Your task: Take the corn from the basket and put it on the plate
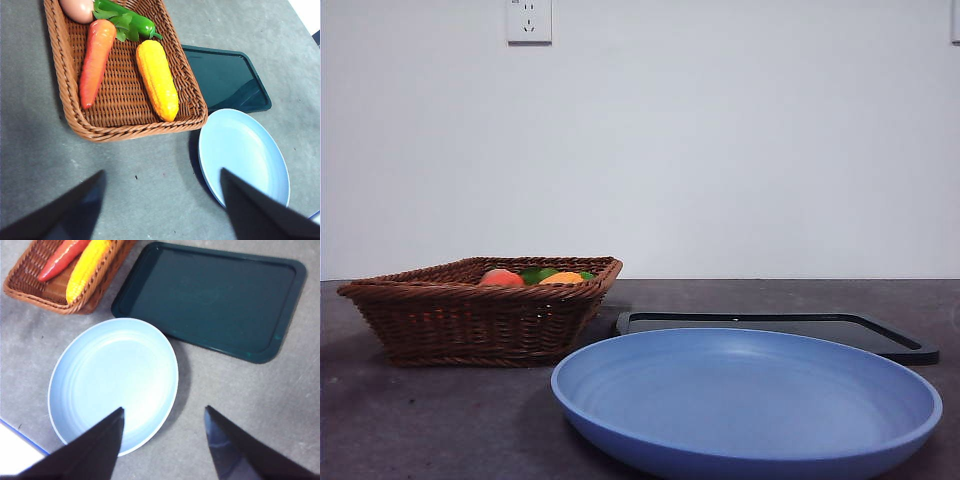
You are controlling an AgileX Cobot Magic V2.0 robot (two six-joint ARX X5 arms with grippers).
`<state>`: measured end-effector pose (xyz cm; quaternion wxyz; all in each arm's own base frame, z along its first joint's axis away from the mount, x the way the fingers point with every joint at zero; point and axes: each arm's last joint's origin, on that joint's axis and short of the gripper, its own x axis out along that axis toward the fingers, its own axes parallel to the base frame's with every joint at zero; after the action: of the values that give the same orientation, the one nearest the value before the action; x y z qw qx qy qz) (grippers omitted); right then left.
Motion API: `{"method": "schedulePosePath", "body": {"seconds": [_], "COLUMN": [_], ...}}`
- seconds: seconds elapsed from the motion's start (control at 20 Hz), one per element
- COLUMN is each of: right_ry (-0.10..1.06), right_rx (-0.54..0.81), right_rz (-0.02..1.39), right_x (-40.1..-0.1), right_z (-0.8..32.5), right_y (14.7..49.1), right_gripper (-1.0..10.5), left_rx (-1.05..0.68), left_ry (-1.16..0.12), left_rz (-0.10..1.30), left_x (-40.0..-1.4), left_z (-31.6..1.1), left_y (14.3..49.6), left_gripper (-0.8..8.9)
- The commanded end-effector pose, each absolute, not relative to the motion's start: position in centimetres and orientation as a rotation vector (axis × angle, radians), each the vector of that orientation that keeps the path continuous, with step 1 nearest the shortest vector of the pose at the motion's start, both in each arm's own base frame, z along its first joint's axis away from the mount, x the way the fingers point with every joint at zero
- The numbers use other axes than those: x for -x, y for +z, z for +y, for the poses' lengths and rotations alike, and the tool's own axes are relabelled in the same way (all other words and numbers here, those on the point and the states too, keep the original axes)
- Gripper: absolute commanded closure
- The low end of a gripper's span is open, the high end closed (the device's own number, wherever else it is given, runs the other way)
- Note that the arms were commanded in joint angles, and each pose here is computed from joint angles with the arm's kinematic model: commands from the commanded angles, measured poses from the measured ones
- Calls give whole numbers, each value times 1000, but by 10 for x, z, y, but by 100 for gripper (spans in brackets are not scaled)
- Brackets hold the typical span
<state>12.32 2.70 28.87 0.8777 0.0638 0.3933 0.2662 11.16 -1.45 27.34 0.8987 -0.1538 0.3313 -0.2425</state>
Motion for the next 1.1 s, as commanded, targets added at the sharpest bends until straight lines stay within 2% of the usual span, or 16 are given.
{"method": "schedulePosePath", "body": {"seconds": [0.05,0.4,0.8,1.1], "right_ry": [546,594,629,652], "right_rx": [-141,-134,-123,-108], "right_rz": [839,985,1171,1254], "right_x": [-130,-166,-217,-238], "right_z": [28,43,67,82], "right_y": [290,268,217,183], "right_gripper": [667,667,667,667], "left_rx": [307,307,307,307], "left_ry": [-515,-515,-515,-515], "left_rz": [655,655,655,655], "left_x": [-113,-113,-113,-113], "left_z": [-15,-15,-15,-15], "left_y": [281,281,281,281], "left_gripper": [408,409,409,409]}}
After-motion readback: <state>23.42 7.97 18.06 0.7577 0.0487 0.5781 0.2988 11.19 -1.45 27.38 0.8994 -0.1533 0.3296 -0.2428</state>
